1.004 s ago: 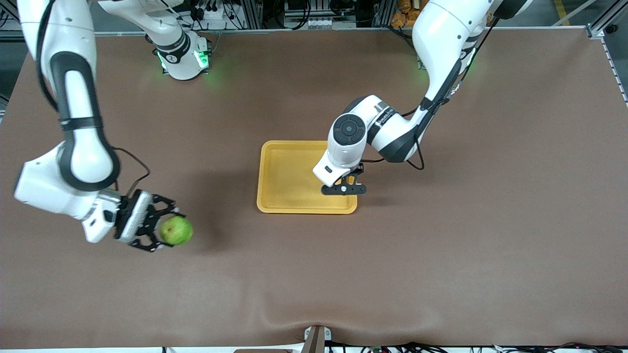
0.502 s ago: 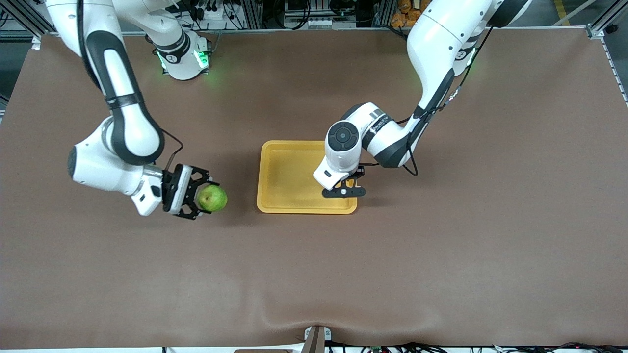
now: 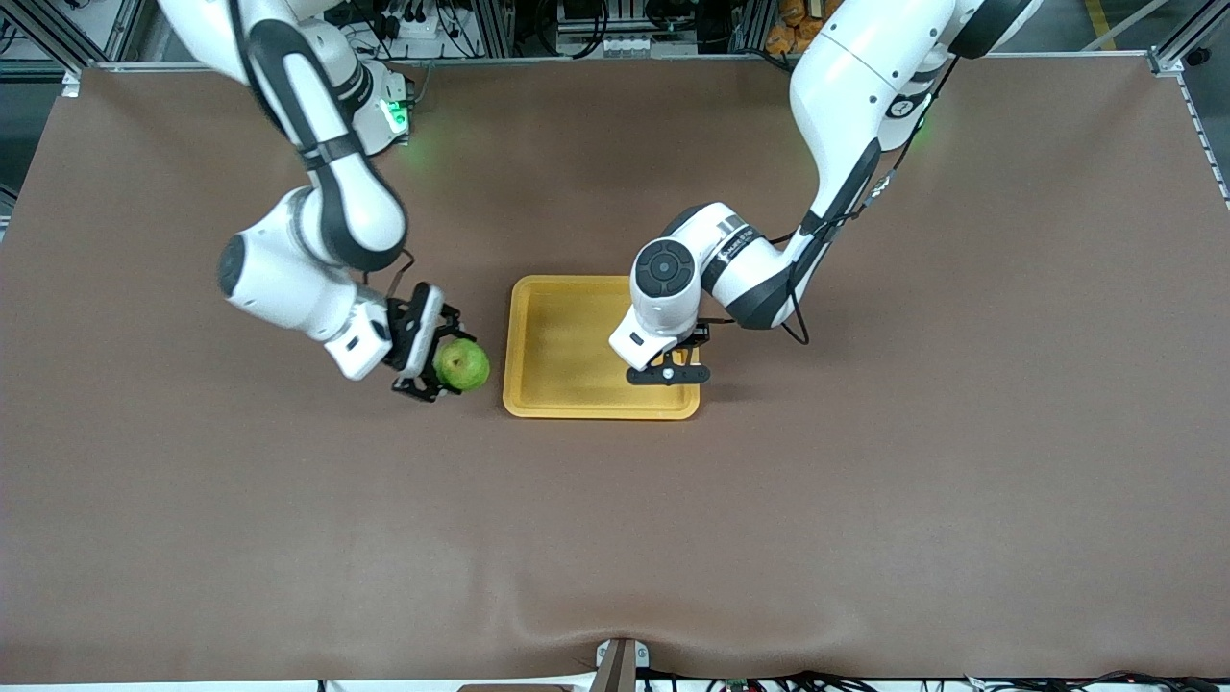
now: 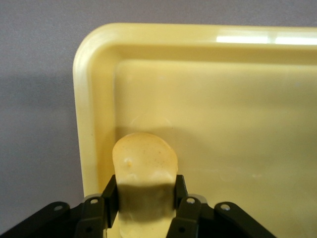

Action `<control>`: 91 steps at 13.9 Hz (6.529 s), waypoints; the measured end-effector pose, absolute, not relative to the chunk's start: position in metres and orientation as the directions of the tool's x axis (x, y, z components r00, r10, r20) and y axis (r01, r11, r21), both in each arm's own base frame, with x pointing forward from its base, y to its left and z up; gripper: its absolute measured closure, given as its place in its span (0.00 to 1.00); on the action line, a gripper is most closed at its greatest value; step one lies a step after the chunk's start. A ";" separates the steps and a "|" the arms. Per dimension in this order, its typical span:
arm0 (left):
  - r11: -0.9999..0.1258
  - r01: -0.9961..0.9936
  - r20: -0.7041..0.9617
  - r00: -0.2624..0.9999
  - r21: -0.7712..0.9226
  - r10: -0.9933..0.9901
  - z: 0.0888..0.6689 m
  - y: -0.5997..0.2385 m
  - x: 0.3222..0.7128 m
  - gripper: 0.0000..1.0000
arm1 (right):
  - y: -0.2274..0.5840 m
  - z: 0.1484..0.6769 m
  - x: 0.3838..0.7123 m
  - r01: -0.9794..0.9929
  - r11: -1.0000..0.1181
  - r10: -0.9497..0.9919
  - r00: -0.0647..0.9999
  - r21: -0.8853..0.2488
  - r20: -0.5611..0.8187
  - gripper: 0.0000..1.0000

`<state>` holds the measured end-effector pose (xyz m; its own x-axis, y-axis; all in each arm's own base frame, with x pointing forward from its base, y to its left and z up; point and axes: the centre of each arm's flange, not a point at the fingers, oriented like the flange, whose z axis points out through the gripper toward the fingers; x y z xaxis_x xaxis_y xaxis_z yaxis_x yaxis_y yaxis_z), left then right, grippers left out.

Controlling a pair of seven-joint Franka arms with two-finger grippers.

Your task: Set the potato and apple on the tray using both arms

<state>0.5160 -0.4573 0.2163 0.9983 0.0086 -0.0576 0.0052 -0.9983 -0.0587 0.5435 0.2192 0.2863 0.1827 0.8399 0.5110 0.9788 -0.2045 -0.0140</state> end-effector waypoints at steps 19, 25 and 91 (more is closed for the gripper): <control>-0.984 0.148 0.025 0.989 -0.097 0.146 0.401 -0.364 0.591 0.00 | 0.322 0.194 0.447 0.940 -0.338 0.823 0.315 -0.037 0.473 0.13; -0.979 0.171 0.049 0.985 -0.108 0.167 0.472 -0.302 0.602 0.00 | 0.319 0.174 0.438 0.927 -0.371 0.792 0.349 -0.059 0.502 0.08; -0.999 0.010 -0.033 0.999 -0.053 0.012 0.664 -0.055 0.501 0.00 | -0.022 0.601 0.525 -0.109 -0.994 -0.109 0.993 0.003 -0.053 0.00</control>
<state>0.5009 -0.0548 0.6641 0.9994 0.0119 -0.0333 0.0102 -0.9985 -0.0529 0.5246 -0.0219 0.6014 0.9926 -0.1089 -0.0533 -0.1089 -0.9940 0.0031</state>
